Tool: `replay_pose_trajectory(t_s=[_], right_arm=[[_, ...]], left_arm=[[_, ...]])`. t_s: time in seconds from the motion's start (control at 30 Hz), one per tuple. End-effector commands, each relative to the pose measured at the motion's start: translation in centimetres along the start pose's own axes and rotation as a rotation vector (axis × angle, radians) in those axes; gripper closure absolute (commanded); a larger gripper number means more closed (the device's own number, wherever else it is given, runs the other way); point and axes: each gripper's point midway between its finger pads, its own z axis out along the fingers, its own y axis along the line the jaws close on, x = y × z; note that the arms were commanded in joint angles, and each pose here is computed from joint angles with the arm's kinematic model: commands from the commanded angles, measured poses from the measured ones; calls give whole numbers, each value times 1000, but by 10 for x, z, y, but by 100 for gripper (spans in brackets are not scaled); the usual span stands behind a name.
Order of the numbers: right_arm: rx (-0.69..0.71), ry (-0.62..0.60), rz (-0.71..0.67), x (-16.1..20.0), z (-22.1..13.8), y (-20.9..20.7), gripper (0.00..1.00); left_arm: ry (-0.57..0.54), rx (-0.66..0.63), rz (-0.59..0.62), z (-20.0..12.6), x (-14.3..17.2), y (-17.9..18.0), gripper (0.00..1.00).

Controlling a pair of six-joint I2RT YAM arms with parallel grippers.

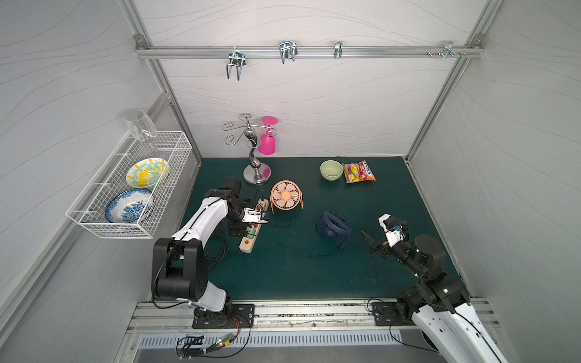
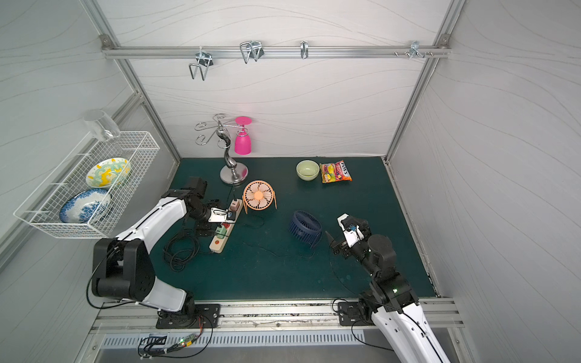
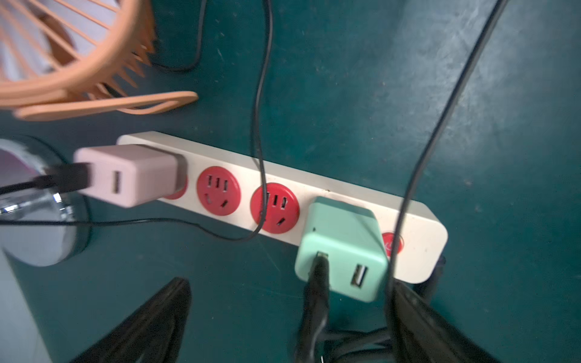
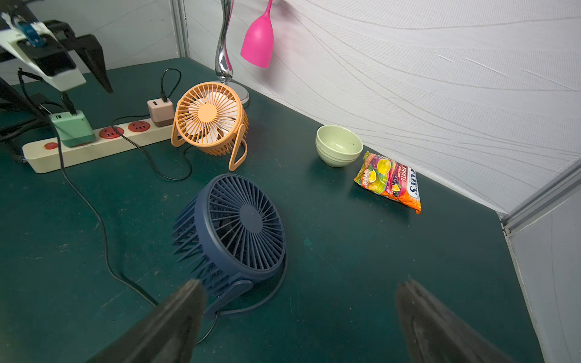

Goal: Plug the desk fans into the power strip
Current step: Adjust the power cord at the center of the board, then reset both arms

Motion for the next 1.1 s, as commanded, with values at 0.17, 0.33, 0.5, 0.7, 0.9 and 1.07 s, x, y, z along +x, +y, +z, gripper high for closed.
replay_pose_trajectory(t_s=[0.17, 0.33, 0.5, 0.7, 0.9, 1.07], right_arm=[[4, -21, 12, -4, -2, -1, 1], [5, -13, 17, -4, -1, -1, 1], [44, -11, 22, -2, -2, -8, 1], [73, 1, 27, -3, -2, -14, 1], [112, 38, 18, -6, 1, -24, 1], [187, 85, 42, -12, 9, -46, 1]], left_arm=[[-152, -37, -140, -44, -32, -10, 0], [-212, -88, -262, -57, -43, 0, 0], [-284, -212, -445, -73, -47, 30, 1], [-404, -368, -755, -86, -32, 72, 0], [-506, -433, -1086, -94, -1, 94, 2], [-490, -553, -1304, -92, 32, 108, 0]])
